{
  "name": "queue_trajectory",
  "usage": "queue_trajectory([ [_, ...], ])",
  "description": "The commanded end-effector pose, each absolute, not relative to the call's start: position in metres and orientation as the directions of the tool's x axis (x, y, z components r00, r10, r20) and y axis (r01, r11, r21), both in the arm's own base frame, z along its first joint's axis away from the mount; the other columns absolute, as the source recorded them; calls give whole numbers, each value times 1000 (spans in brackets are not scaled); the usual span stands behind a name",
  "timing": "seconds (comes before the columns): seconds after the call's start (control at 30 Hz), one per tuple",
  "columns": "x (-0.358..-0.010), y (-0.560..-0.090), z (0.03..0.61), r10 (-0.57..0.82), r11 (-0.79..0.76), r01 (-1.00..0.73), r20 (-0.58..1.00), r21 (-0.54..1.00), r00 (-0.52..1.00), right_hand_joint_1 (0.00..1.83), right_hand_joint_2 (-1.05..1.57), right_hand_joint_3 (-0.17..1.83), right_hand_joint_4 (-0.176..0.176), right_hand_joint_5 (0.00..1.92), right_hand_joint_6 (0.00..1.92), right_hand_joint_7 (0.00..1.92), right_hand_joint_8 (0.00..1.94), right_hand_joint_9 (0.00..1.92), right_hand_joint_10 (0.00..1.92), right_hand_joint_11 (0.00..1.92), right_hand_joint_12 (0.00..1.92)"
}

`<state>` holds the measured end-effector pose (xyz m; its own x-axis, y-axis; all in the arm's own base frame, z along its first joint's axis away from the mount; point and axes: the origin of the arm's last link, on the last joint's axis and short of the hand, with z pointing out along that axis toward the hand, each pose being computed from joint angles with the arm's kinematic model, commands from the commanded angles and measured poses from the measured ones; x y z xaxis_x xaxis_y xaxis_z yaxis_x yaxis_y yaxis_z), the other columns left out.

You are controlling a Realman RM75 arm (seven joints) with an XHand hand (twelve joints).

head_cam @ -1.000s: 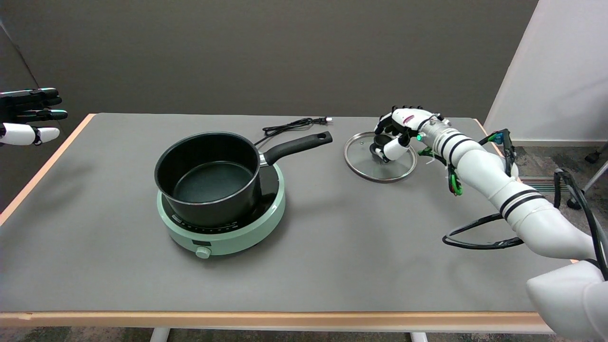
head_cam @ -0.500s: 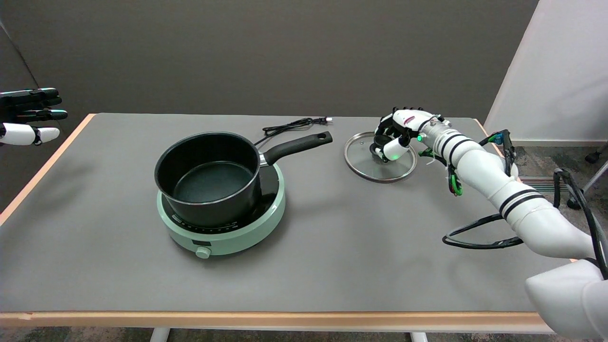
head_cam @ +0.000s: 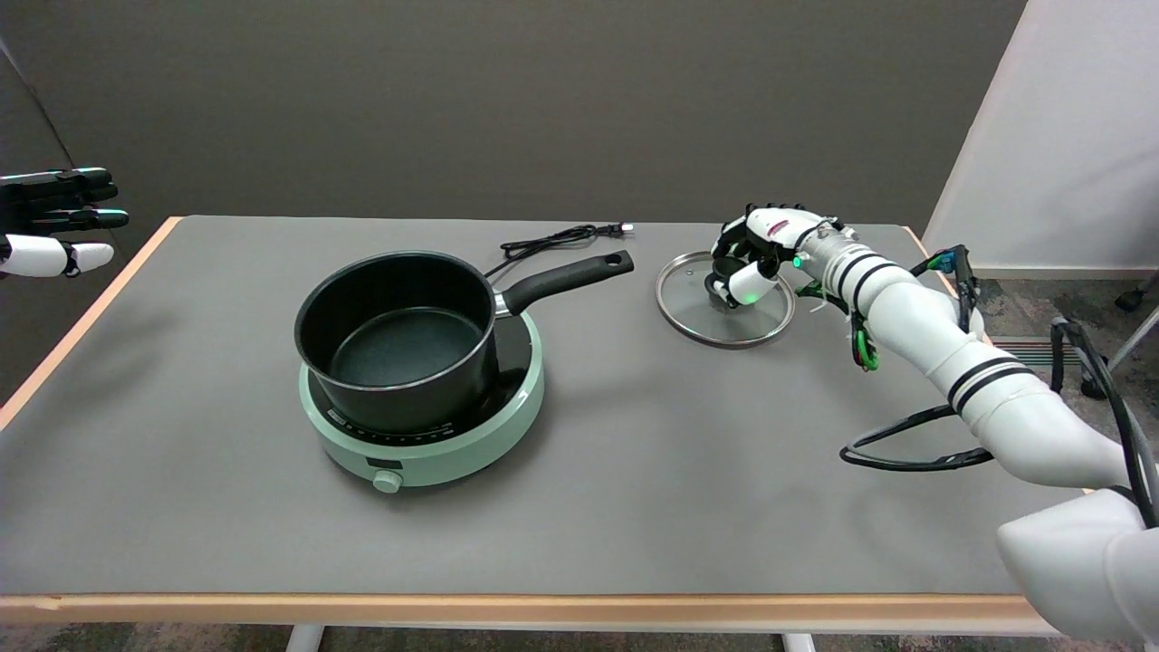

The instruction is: Pick up the pot lid.

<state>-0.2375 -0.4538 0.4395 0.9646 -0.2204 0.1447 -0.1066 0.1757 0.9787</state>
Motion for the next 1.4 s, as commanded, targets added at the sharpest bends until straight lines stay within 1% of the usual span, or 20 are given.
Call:
queue_trajectory([
  [0.03, -243, -457, 439, -243, 180, -105, 148, 978, 959, 793, 575, 956, 123, 594, 359, 662, 226, 649, 539, 429, 976],
  [0.47, -244, -464, 437, -262, 174, -84, 129, 981, 956, 836, 575, 963, 116, 596, 356, 669, 222, 652, 537, 427, 971],
  [0.53, -243, -465, 437, -259, 174, -89, 132, 981, 957, 919, 569, 922, 117, 624, 330, 686, 218, 677, 507, 422, 999],
  [0.67, -241, -465, 435, -256, 168, -88, 129, 982, 958, 973, 609, 902, 122, 665, 398, 774, 271, 734, 583, 439, 1021],
  [0.87, -241, -465, 434, -251, 167, -90, 131, 982, 959, 967, 674, 863, 137, 708, 522, 854, 344, 784, 647, 468, 1058],
  [0.97, -241, -465, 433, -249, 164, -90, 130, 982, 960, 972, 705, 855, 155, 723, 586, 874, 367, 801, 659, 482, 1078],
  [1.03, -241, -465, 432, -249, 162, -90, 129, 983, 960, 933, 712, 915, 164, 719, 632, 880, 388, 802, 675, 488, 1085],
  [1.07, -241, -465, 432, -249, 161, -90, 128, 983, 960, 942, 723, 911, 174, 723, 649, 887, 397, 810, 676, 495, 1100],
  [1.33, -239, -465, 429, -243, 151, -88, 123, 985, 962, 1017, 785, 891, 176, 741, 799, 922, 471, 838, 697, 543, 1179],
  [1.37, -238, -465, 429, -242, 150, -86, 121, 985, 963, 976, 928, 608, 176, 752, 1051, 924, 489, 842, 711, 558, 1185],
  [1.4, -238, -465, 428, -243, 148, -85, 119, 985, 963, 925, 1089, 282, 176, 766, 1334, 928, 511, 847, 730, 575, 1188],
])
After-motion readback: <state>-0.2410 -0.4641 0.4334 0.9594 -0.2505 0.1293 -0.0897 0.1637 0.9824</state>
